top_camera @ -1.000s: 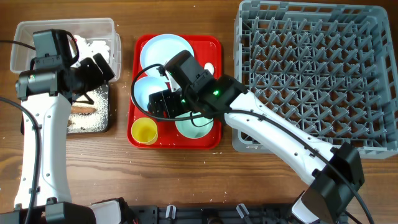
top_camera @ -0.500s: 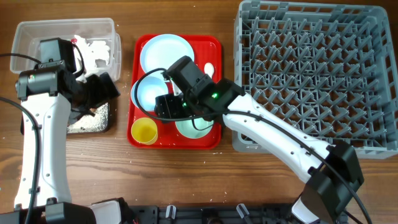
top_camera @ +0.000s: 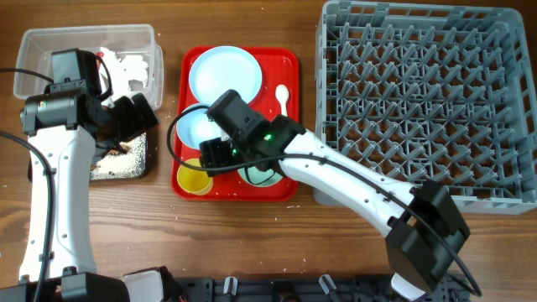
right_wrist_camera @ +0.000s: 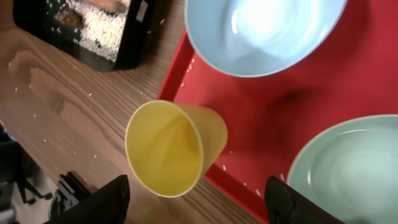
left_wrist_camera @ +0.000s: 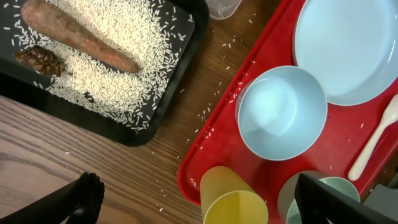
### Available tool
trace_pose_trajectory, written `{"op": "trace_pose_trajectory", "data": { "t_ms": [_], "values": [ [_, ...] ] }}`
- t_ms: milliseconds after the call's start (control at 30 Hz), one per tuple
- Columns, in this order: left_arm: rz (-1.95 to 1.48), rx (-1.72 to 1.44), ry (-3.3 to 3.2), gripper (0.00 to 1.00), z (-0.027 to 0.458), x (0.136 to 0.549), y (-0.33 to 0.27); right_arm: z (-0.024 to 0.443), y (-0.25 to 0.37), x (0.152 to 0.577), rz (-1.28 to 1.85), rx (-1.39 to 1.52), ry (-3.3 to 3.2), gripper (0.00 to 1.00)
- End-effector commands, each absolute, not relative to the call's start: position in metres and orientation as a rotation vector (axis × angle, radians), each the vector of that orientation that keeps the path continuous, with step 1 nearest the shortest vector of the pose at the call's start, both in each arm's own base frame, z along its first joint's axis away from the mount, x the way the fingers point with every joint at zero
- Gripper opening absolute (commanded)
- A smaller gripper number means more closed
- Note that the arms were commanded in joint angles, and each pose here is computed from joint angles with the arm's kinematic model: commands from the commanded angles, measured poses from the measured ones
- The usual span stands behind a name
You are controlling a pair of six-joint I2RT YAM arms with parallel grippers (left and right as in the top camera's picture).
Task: Sort waste into correct bins and load items into the dishwasher rack
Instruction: 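Grasp the yellow cup with the right gripper and lift it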
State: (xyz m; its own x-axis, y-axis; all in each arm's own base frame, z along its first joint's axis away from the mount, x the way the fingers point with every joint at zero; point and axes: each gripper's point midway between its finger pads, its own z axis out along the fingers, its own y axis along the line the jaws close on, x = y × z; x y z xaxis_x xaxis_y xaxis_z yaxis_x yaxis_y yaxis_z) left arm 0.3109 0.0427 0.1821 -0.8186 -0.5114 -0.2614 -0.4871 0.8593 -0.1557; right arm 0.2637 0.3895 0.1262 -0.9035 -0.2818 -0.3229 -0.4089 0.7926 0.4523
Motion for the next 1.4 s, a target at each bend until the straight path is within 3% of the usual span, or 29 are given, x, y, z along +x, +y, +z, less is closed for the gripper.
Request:
{"op": "trace_pose_trajectory", "data": {
  "t_ms": [0,333,500,800,900,1100,1233,1367],
  "values": [
    [-0.104,-0.769,2.718,0.95,0.188,0.311,0.046,0.110,0.388,0.265,0.727,-0.485,2.782,0.69],
    [-0.414,-0.667,3.020,0.79,0.112,0.256,-0.017,0.112,0.370,0.289,0.767,-0.406,2.797,0.74],
    [-0.423,-0.617,3.071,0.58,0.095,0.245,-0.031,0.112,0.367,0.292,0.762,-0.406,2.794,0.76],
    [-0.318,-0.605,3.060,0.52,0.061,0.241,-0.023,0.111,0.363,0.294,0.756,-0.402,2.796,0.77],
    [-0.260,-0.627,3.021,0.31,0.058,0.249,-0.015,0.111,0.363,0.294,0.755,-0.402,2.798,0.77],
    [-0.269,-0.614,2.979,0.04,0.052,0.257,-0.015,0.111,0.362,0.293,0.751,-0.402,2.804,0.77],
    [-0.416,-0.600,2.956,0.04,0.056,0.263,-0.031,0.116,0.366,0.289,0.822,-0.457,2.799,0.77],
    [-0.808,-0.541,2.888,0.04,0.083,0.275,-0.071,0.152,0.364,0.286,1.059,-0.570,2.724,0.78]
  ]
}}
